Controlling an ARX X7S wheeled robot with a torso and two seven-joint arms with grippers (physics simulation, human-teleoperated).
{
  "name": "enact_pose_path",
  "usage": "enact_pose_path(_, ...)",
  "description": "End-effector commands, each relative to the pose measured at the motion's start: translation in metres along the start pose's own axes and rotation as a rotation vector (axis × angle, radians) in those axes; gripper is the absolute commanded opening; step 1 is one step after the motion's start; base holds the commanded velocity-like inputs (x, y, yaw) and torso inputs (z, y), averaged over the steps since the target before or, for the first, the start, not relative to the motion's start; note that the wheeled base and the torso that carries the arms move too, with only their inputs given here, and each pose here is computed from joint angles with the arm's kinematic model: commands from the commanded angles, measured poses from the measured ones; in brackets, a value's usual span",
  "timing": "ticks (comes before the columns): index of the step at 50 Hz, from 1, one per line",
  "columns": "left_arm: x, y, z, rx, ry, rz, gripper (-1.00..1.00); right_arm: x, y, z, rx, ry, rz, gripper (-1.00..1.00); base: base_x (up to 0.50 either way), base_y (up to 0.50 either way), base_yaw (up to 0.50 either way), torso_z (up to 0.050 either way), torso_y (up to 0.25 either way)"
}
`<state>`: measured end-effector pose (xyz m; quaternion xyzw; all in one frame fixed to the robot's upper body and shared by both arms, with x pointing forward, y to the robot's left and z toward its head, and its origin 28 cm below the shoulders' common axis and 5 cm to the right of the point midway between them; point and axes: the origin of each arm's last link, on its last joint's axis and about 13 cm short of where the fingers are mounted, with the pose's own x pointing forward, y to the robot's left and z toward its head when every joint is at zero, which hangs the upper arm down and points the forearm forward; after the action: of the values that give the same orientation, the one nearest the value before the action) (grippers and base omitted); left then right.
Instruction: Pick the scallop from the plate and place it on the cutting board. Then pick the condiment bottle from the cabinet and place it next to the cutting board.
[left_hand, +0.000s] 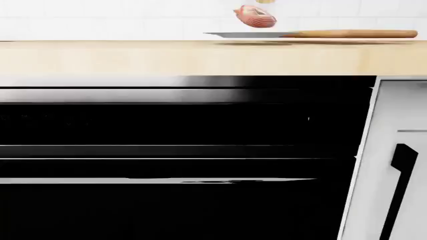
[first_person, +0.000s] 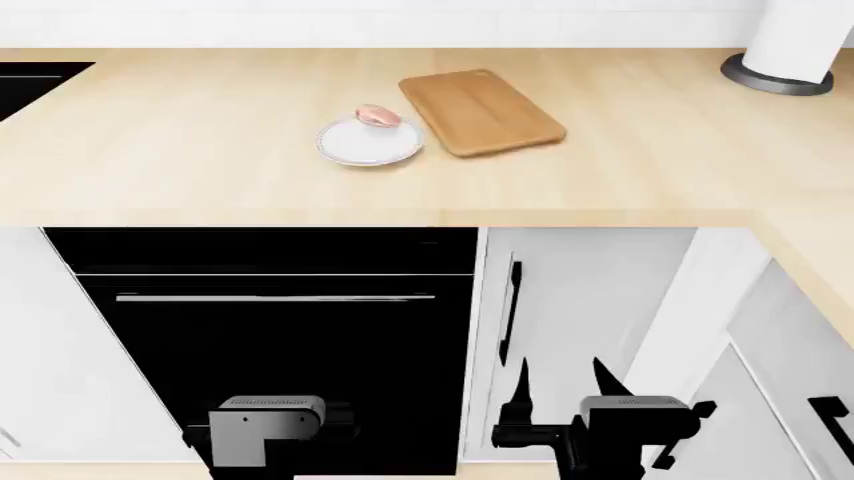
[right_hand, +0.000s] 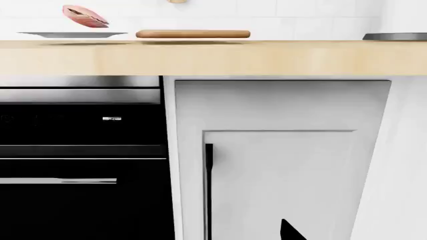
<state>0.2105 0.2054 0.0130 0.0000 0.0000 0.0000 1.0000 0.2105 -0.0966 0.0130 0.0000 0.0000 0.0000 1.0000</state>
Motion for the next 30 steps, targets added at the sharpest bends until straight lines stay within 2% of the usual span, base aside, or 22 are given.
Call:
enact_pose_path(1, 0.0, 0.0, 0.0, -0.003, 0.0, 0.0, 1.0, 0.0, 0.0, 0.0, 0.0, 0.001, 0.0, 1.0, 0.0, 0.0, 0.0, 0.0, 0.0)
enact_pose_path(12, 0.002, 0.002, -0.001, -0.019, 0.004, 0.017, 1.0, 0.002, 0.001, 0.0, -0.004, 0.009, -0.002, 1.0, 0.0, 0.0, 0.0, 0.002, 0.0)
enact_pose_path(22, 0.003, 0.003, 0.004, -0.047, -0.007, 0.007, 1.0, 0.003, 0.001, 0.004, -0.005, 0.008, -0.008, 1.0, 0.0, 0.0, 0.0, 0.05, 0.015)
enact_pose_path(30, 0.012, 0.009, 0.032, -0.039, -0.044, -0.017, 1.0, 0.012, 0.001, 0.027, -0.016, -0.014, 0.01, 1.0, 0.0, 0.0, 0.0, 0.05, 0.001)
